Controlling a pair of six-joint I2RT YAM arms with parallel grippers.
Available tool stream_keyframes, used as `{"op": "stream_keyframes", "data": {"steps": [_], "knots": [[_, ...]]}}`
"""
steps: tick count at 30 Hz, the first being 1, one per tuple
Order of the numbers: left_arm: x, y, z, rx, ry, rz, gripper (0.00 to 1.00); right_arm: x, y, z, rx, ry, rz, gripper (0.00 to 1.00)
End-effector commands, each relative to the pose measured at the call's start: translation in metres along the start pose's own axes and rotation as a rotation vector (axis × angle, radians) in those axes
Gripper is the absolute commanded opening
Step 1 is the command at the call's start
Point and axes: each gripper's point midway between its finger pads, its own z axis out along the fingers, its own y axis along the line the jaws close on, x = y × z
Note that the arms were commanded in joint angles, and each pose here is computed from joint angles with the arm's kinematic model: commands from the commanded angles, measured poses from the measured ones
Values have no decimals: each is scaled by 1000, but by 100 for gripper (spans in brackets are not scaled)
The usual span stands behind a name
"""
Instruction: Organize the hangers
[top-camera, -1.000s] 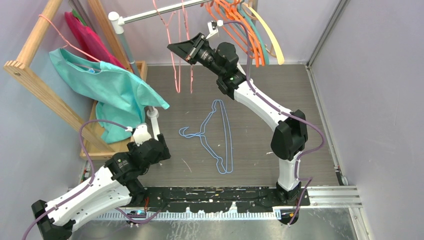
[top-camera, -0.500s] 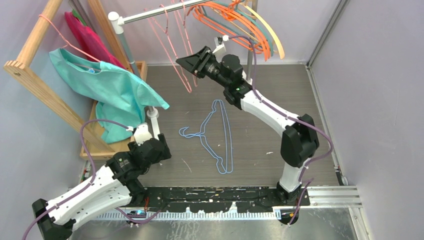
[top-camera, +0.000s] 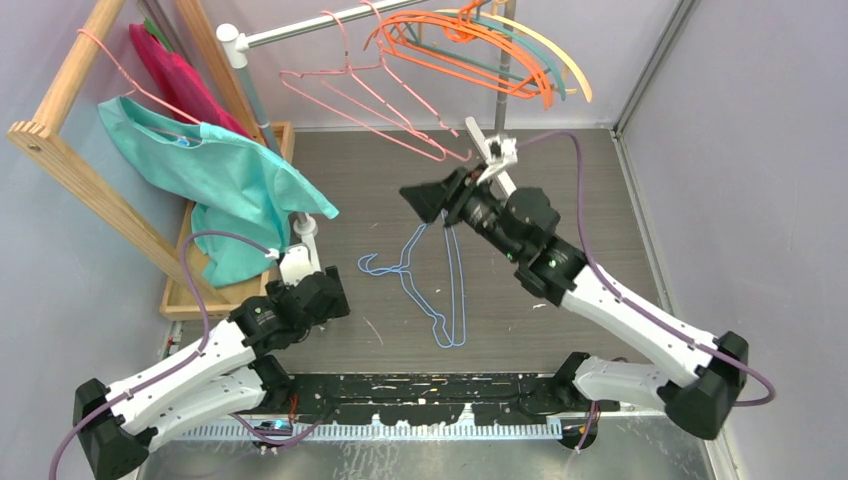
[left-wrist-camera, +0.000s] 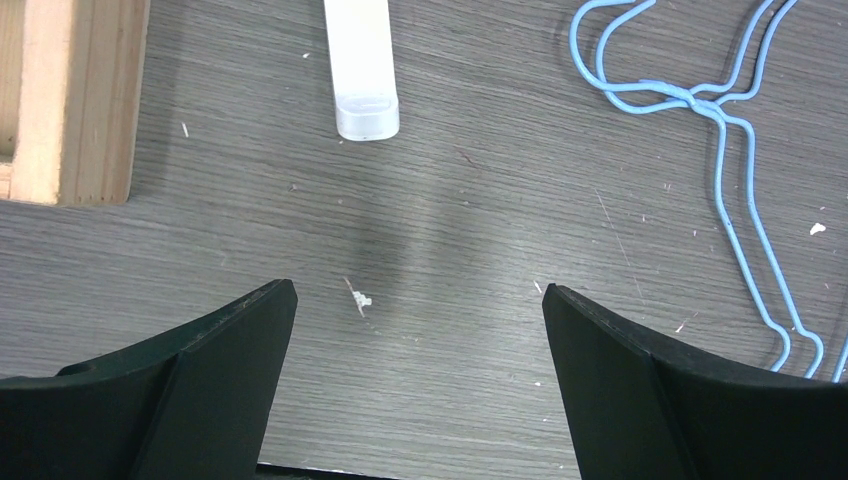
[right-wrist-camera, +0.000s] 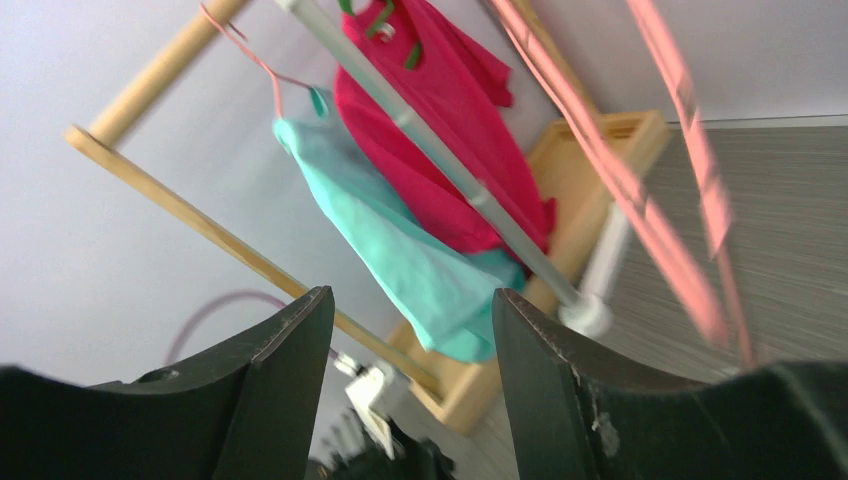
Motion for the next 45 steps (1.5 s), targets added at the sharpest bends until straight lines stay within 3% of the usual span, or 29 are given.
{"op": "stream_keyframes", "data": {"steps": [1, 9, 13, 20, 28, 41, 43, 45], "knots": [[-8, -11, 5, 23, -33, -43, 98, 63, -63, -43, 282, 138, -218, 65], [0, -13, 12, -2, -2, -37, 98, 201, -114, -81, 428, 469, -376, 58], [5, -14, 12, 5, 18, -46, 98, 235, -138, -77, 482, 569, -457, 57], [6, -13, 9, 33, 9, -68, 98, 255, -169, -64, 578, 610, -546, 56], [8, -10, 9, 43, 5, -74, 98, 273, -197, -66, 602, 666, -504, 46], [10, -8, 9, 48, 7, -72, 98, 307, -221, -73, 621, 752, -486, 41], [11, -8, 9, 48, 8, -72, 98, 309, -225, -76, 634, 760, -488, 34], [11, -7, 9, 46, 8, -74, 98, 310, -228, -80, 644, 765, -487, 21]]}}
